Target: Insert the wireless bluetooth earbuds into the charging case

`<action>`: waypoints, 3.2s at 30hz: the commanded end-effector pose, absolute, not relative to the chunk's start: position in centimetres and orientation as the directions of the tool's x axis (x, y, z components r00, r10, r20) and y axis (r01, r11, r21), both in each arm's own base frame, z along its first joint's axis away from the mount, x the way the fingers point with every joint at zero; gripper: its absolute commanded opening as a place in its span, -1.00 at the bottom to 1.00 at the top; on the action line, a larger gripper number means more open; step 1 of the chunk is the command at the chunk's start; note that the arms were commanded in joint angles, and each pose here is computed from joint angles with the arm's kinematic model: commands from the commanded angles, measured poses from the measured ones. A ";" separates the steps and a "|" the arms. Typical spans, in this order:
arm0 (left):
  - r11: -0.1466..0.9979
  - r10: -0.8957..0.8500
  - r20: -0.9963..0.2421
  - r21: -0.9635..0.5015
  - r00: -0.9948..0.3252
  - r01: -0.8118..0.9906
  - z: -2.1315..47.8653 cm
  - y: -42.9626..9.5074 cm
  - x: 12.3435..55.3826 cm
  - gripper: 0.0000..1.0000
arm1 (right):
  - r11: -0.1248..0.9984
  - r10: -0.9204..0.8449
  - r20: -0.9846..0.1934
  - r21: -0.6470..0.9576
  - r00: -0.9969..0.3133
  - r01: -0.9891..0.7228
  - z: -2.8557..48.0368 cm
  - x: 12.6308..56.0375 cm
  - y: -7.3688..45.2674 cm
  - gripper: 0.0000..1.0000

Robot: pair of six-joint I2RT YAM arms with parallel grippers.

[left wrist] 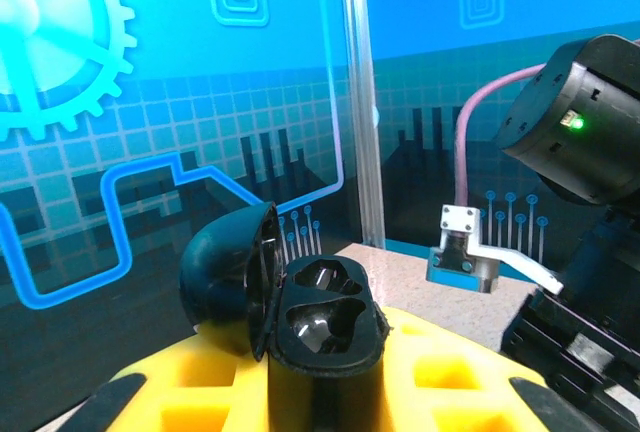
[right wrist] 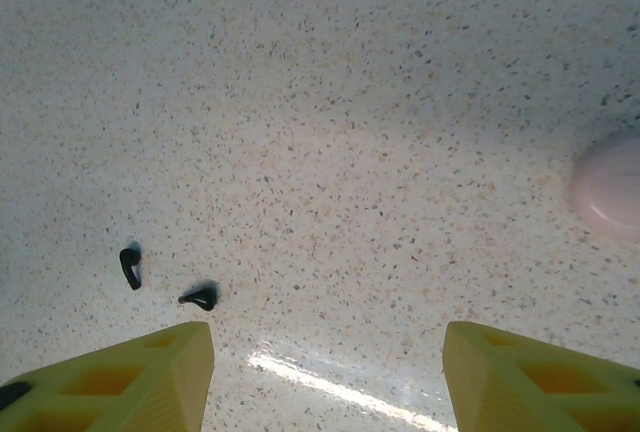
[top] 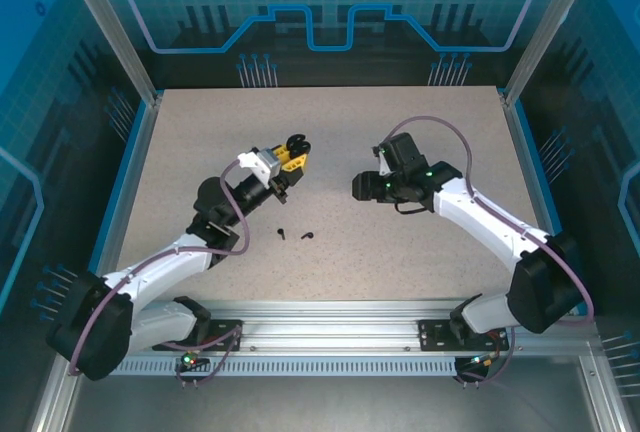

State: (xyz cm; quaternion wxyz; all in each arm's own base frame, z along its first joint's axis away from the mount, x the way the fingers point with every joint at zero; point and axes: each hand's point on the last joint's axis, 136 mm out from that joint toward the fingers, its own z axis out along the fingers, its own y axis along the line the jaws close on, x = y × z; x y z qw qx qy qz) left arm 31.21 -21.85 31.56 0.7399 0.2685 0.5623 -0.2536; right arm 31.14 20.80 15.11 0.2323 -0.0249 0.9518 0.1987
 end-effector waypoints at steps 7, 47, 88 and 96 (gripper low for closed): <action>0.878 -0.112 -0.940 0.058 0.322 0.475 34.0 -18.4 33.4 -1.00 | 0.948 0.093 -0.322 0.317 -0.942 -0.015 11.9 30.3 24.7 0.17; 0.945 -0.199 -0.924 -0.093 0.326 0.313 36.0 -12.7 33.7 -1.00 | 0.955 0.114 -0.054 0.282 -0.992 0.095 2.3 26.2 37.0 0.08; 0.943 -0.231 -0.923 -0.134 0.307 0.304 35.6 -11.8 33.7 -1.00 | 0.988 -0.153 -0.118 -0.045 -0.981 -0.149 0.8 27.3 34.9 -0.29; 0.943 -0.230 -0.925 -0.134 0.304 0.304 35.5 -11.8 33.8 -1.00 | 0.984 -0.174 -0.101 -0.051 -0.980 -0.170 0.5 26.7 35.0 -0.38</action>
